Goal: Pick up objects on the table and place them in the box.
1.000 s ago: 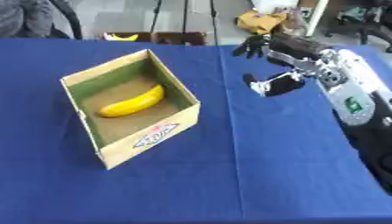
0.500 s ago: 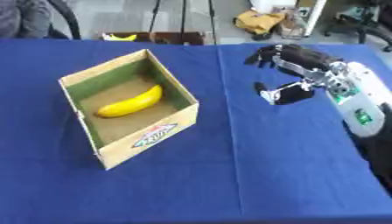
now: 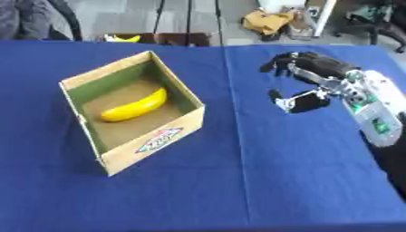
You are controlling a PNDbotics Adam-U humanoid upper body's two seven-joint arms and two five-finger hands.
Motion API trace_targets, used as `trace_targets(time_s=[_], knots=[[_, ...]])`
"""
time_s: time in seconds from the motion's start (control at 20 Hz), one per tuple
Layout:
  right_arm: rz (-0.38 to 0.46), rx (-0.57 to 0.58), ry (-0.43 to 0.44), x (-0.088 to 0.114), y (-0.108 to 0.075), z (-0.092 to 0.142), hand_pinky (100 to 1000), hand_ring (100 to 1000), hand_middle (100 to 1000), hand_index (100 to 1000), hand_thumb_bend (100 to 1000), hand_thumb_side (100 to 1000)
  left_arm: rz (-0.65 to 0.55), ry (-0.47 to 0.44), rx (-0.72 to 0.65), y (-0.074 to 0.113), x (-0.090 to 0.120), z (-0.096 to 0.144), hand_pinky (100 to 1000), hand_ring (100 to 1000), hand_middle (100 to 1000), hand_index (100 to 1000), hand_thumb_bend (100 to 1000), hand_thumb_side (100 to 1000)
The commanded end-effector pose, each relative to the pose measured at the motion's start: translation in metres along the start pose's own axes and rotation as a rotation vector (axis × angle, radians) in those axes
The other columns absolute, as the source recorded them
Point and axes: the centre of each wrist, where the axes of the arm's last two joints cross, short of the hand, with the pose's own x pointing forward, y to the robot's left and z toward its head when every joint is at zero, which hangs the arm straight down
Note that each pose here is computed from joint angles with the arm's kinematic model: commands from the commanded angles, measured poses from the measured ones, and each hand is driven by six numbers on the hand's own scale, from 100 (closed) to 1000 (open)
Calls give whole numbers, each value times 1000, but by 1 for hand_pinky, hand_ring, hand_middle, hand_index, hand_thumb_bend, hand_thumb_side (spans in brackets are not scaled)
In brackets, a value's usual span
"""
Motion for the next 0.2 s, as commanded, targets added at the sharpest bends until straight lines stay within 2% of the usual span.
trace_targets(time_s=[0.05,0.2], knots=[[42,-12,36,-9,-13,10,668,736,783,886,100,218,-27,-18,2,5,8,-2,528,448,521,649,231,1000],[42,-14,38,-9,-13,11,668,736,783,880,100,233,-28,-17,6,6,7,-2,528,448,521,649,222,1000]])
